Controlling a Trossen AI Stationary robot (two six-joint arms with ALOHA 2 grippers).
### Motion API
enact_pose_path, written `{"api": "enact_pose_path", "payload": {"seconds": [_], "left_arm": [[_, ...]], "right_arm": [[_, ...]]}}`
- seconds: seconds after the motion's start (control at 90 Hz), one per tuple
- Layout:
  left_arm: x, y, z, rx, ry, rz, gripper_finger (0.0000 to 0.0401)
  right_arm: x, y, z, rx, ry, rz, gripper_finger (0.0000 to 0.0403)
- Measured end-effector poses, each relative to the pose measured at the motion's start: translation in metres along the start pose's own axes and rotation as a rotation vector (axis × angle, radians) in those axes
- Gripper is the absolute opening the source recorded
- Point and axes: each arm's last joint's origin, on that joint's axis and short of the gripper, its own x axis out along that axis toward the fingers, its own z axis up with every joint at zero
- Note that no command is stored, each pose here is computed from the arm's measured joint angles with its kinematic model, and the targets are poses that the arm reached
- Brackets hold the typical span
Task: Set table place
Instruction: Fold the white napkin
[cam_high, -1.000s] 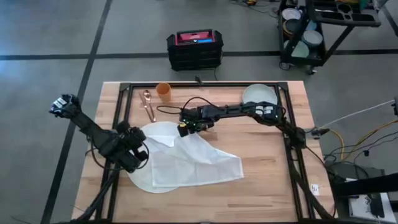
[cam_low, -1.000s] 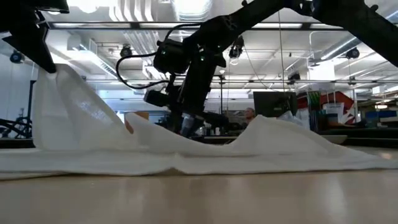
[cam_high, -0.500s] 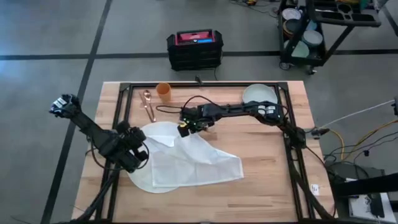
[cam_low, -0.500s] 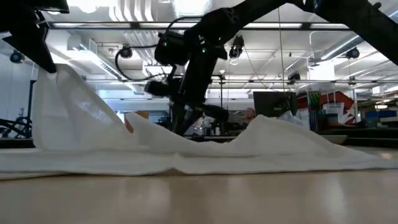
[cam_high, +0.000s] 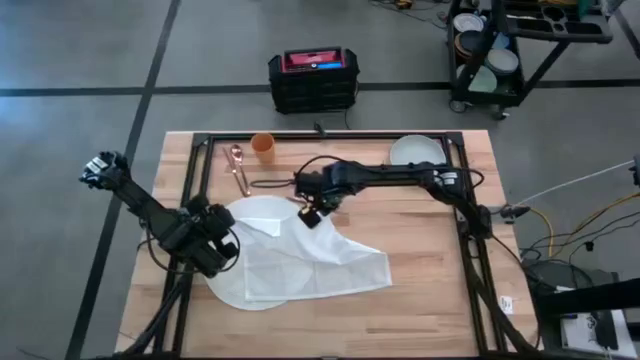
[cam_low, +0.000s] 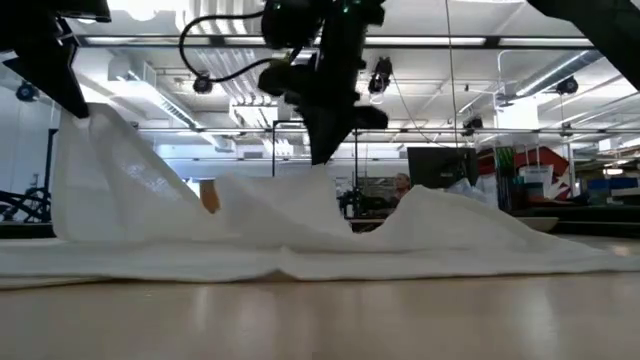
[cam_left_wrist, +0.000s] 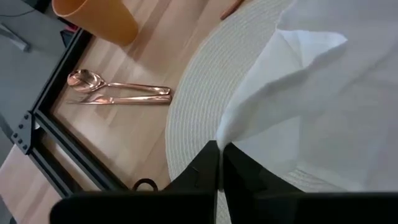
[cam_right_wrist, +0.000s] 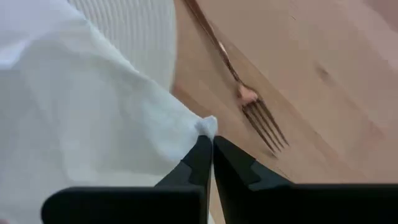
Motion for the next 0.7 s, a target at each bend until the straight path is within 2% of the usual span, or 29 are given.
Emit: {"api": "enact_pose_path", "payload": {"seconds": [0.4, 0.7], "left_arm": [[0.000, -0.001, 0.000, 0.002, -0.002, -0.007, 0.0000], [0.000, -0.002, 0.001, 0.039, -0.006, -0.016, 0.0000]], "right_arm": [[-0.073, -0.023, -0.036, -0.055, -0.043, -0.189, 0.0000], [-0.079, -0.044, -0.056, -0.054, -0.013, -0.268, 0.0000]]}}
